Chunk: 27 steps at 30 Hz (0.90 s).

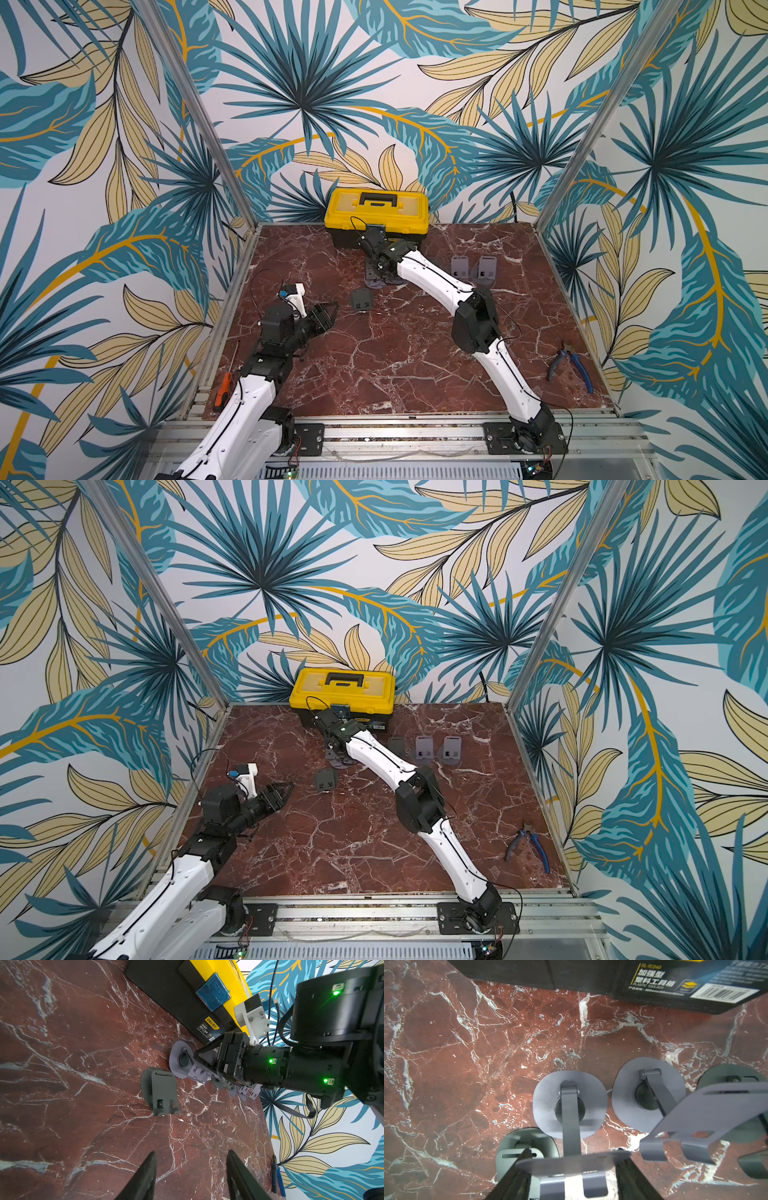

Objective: Open the phone stand
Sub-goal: Place the phone stand at the center of the board.

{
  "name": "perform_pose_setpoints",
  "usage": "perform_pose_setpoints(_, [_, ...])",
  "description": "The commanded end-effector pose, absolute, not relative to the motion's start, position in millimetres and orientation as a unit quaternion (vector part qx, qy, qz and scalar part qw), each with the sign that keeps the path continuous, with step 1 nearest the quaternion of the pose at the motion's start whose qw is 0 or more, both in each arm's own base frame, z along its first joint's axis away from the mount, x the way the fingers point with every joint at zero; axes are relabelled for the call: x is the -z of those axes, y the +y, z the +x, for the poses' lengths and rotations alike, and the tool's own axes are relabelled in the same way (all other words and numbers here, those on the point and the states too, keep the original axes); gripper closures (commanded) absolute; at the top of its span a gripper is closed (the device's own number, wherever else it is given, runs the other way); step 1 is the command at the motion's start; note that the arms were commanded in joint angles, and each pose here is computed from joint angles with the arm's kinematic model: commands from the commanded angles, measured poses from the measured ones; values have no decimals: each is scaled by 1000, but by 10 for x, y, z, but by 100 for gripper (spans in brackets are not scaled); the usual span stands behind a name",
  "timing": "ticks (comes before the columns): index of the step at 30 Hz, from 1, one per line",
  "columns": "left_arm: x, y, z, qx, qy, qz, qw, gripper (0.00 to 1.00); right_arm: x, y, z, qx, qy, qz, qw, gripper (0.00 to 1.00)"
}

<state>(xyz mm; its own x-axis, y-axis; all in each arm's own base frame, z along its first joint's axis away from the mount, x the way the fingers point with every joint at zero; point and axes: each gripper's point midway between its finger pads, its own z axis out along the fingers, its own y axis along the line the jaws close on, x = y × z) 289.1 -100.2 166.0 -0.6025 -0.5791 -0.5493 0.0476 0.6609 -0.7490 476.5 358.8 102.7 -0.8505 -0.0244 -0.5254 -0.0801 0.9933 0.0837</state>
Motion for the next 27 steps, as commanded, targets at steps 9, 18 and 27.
perform_pose_setpoints(9, [-1657,-987,2943,379,808,-158,422,46,-945,3608,4874,-65,960,-22,272,57])
perform_pose_setpoints(18, [-1634,-971,2966,377,810,-160,421,46,-883,3613,4932,-62,960,-21,272,58])
perform_pose_setpoints(27, [-1624,-959,2990,377,810,-161,419,46,-819,3601,4964,-58,960,-18,273,58])
